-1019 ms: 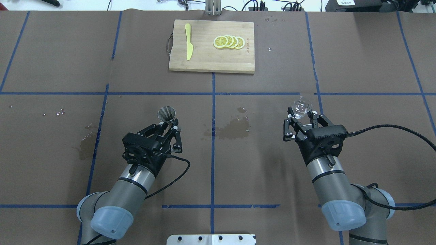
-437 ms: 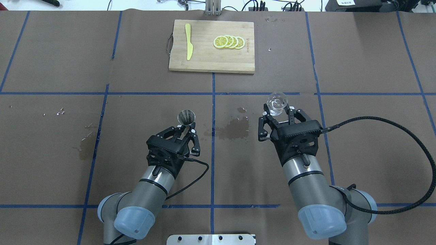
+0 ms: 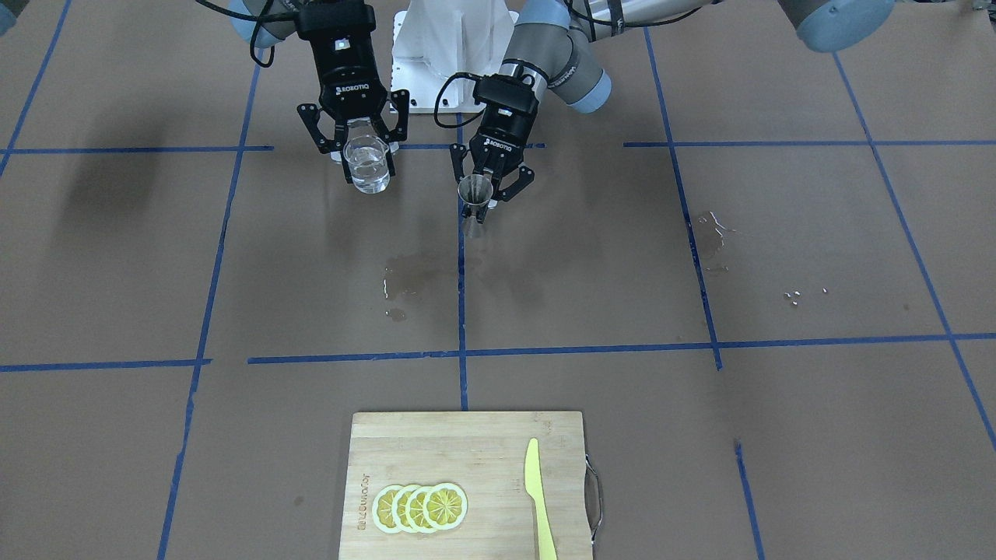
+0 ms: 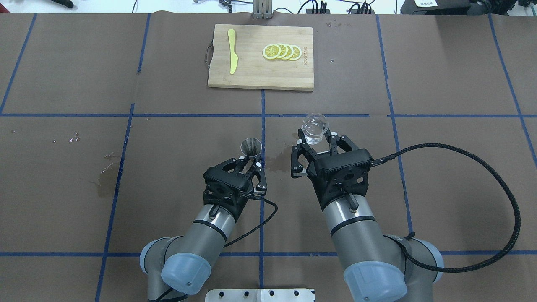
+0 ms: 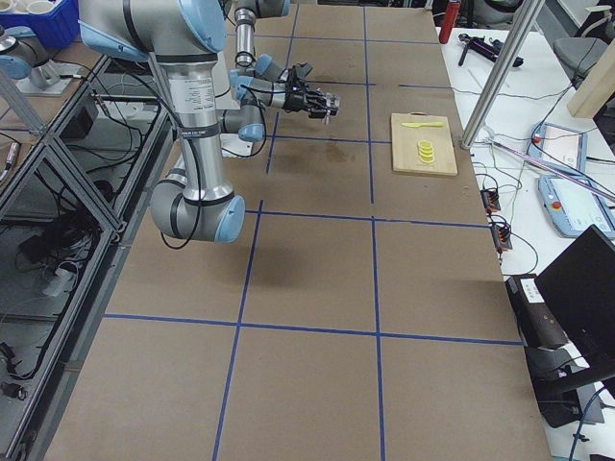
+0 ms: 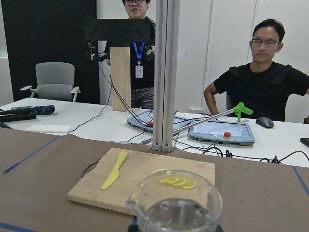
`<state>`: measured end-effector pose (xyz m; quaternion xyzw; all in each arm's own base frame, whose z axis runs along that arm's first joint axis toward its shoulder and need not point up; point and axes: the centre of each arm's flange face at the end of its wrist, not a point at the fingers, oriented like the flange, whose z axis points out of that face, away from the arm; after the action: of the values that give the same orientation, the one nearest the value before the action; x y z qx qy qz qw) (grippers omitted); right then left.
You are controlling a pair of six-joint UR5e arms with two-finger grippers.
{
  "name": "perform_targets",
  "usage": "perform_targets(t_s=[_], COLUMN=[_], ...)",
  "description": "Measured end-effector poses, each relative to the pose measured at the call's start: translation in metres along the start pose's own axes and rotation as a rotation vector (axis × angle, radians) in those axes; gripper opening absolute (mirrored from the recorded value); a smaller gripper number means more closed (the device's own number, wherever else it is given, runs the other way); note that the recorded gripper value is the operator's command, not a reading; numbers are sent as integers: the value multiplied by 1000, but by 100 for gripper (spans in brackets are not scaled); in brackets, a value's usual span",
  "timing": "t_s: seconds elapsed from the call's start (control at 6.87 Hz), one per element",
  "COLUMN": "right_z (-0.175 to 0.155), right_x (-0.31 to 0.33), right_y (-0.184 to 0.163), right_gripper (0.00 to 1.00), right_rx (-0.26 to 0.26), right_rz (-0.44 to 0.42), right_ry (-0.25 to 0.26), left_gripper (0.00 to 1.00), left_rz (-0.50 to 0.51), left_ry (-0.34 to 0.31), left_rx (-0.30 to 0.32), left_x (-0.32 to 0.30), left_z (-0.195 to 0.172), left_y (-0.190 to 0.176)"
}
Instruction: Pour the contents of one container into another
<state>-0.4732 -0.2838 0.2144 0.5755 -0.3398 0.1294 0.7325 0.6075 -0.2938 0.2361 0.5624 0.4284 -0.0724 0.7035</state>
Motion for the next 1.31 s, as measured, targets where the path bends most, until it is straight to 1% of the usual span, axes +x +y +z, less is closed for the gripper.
perform_targets(t_s=[0.15, 0.58, 0.73, 1.02, 1.31], right_z=[1, 11, 16, 22, 25], right_x=[-10, -31, -34, -40, -45], right_y=[-5, -17, -21, -26, -26], right_gripper=[0, 1, 1, 2, 2], right_rx=[-6, -20, -23, -36, -59], right_rz=[-33, -157, -183, -239, -322], right_ry=[15, 89, 109, 141, 171], left_gripper=[0, 0, 0, 0, 0], left_rz=[2, 5, 9, 18, 26], left_ry=[2, 3, 1, -4, -5], left_rx=[-4, -8, -10, -14, -15], left_x=[3, 16, 19, 22, 24], left_z=[2, 10, 12, 16, 18], left_y=[2, 4, 6, 10, 11])
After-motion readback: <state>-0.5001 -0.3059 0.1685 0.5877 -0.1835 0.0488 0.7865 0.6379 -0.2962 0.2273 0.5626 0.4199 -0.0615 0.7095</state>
